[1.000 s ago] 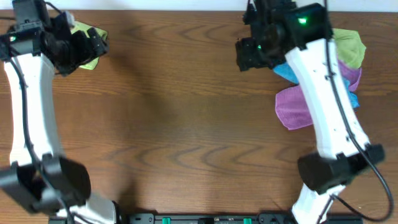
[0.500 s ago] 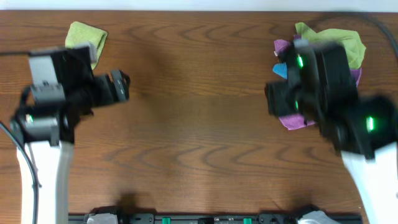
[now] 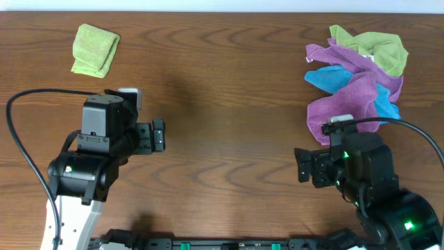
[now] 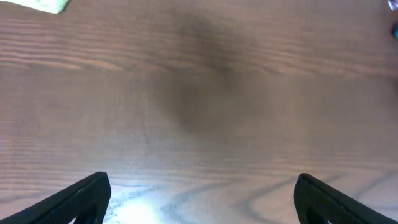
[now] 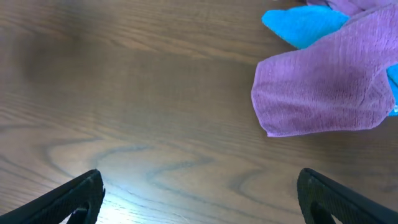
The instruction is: Fold the cloth
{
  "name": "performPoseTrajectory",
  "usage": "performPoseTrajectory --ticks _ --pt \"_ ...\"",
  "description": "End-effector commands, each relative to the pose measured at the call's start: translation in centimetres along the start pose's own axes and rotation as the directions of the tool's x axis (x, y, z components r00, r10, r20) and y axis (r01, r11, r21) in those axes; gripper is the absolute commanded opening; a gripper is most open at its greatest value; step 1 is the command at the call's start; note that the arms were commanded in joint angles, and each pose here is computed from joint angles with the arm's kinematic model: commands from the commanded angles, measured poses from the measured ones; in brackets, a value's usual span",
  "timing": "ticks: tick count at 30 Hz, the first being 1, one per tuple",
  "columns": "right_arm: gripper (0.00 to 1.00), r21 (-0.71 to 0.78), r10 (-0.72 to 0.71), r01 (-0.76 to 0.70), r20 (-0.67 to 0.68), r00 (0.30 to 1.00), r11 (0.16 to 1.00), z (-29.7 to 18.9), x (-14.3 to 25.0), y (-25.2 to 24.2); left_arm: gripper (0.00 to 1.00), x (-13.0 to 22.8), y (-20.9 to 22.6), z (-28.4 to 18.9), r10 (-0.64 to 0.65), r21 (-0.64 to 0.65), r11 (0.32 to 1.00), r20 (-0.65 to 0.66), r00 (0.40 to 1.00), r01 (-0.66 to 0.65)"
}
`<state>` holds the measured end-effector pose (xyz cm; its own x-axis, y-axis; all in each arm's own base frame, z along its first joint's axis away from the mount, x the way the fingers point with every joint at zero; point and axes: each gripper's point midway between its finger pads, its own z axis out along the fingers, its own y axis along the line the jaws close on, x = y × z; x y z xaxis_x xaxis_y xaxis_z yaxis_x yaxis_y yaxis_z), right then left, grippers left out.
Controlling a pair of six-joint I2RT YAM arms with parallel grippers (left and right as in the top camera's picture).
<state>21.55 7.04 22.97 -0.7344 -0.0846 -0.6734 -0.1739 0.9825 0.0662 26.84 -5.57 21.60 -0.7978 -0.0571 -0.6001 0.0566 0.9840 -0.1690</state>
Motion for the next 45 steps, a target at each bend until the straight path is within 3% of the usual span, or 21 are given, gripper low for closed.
performPoseTrajectory --ticks 1,23,25,30,37,45 --pt "0.99 0.001 0.006 -0.006 0.0 1.0 1.0 0.1 0.0 0.1 0.95 0.0 0.2 -0.3 -0.033 -0.018 0.999 0.009 0.999 0.033" --pt "0.99 0.002 0.006 -0.006 -0.001 1.0 1.0 0.1 0.0 0.0 0.95 1.6 1.0 -0.8 -0.033 -0.058 0.998 -0.044 0.998 0.031" --pt "0.99 0.002 0.006 -0.006 -0.001 1.0 1.0 0.1 0.0 0.0 0.95 1.4 2.2 -1.9 -0.009 -0.116 0.993 -0.001 1.0 0.009" --pt "0.99 0.002 0.006 -0.006 -0.001 1.0 1.0 0.1 0.0 0.1 0.95 0.9 1.9 -3.5 0.157 -0.104 0.985 0.174 0.972 -0.141" --pt "0.99 0.002 0.006 -0.006 -0.001 1.0 1.0 0.1 0.0 0.1 0.95 4.4 0.8 -0.4 0.16 0.014 0.984 0.359 0.919 -0.177" --pt "0.99 0.002 0.006 -0.006 -0.001 1.0 1.0 0.1 0.0 0.0 0.95 8.0 1.4 2.8 0.138 0.06 0.983 0.401 0.906 -0.176"
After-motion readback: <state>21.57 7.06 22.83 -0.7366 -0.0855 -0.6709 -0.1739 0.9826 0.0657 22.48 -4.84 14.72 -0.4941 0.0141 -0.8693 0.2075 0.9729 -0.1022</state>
